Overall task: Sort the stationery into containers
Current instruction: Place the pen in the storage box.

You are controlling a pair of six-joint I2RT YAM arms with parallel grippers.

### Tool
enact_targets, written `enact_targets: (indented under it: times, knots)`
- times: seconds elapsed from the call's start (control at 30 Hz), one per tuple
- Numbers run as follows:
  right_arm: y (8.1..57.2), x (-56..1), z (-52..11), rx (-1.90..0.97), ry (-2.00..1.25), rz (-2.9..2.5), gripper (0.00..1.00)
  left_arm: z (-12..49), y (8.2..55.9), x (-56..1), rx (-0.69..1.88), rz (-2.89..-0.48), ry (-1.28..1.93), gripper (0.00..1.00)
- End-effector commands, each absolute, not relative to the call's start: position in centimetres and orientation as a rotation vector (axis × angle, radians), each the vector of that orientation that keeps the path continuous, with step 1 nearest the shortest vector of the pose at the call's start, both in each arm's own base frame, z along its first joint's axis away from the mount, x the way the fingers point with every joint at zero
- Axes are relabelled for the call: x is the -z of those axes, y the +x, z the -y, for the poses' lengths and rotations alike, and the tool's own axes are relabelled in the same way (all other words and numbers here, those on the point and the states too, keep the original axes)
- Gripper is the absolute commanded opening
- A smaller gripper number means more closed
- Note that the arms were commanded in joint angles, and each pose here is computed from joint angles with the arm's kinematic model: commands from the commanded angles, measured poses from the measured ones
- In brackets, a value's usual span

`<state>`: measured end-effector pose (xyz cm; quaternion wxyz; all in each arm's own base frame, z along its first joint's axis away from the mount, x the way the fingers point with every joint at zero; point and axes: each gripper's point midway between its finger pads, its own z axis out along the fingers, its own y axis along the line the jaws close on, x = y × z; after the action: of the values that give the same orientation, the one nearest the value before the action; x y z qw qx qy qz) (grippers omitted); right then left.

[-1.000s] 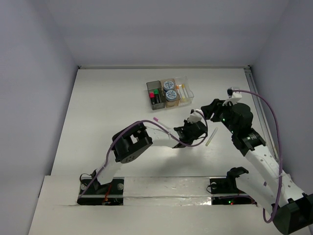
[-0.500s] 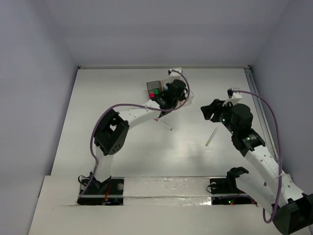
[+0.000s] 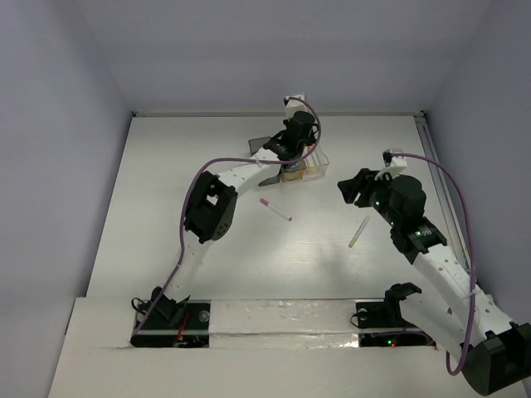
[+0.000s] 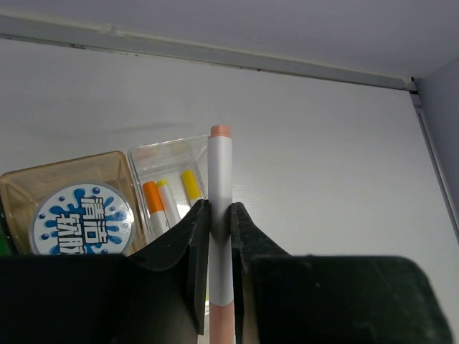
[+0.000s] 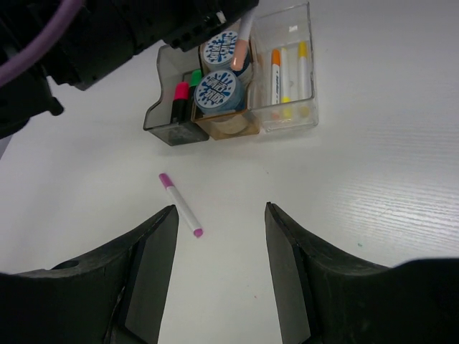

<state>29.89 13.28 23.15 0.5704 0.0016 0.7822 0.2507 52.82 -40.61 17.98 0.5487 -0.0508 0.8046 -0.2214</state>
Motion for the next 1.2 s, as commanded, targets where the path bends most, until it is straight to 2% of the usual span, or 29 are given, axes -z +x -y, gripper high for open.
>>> enact_targets:
  times: [0.0,0.5,0.6,0.73,0.93,1.03,1.17]
  knots:
    - [30.2,-24.7,-14.1,-0.631,-0.016,-1.771,0.57,41.4,53.7,-20.5,0.583,-1.861,-0.146,0.0]
    - [30.3,-24.5,-14.0,-0.622,-0.016,-1.773,0.58,42.5,55.0,-15.8,0.622,-1.896,-0.198,0.0]
    - [30.4,-24.4,-13.9,-0.615,-0.015,-1.776,0.57,42.2,54.8,-15.3,0.614,-1.9,-0.197,0.05]
    - [30.6,-24.1,-13.8,-0.607,-0.008,-1.784,0.58,42.3,54.7,-15.2,0.618,-1.898,-0.185,0.24]
    - [31.1,-23.5,-13.2,-0.562,0.017,-1.809,0.58,42.2,54.3,-17.4,0.629,-1.873,-0.149,0.44]
    - [31.4,-22.2,-12.7,-0.52,0.049,-1.858,0.58,42.0,53.8,-19.6,0.643,-1.845,-0.122,0.5]
    - [32.0,-20.8,-11.7,-0.457,0.11,-1.904,0.53,40.5,51.6,-26.3,0.699,-1.738,-0.082,0.52]
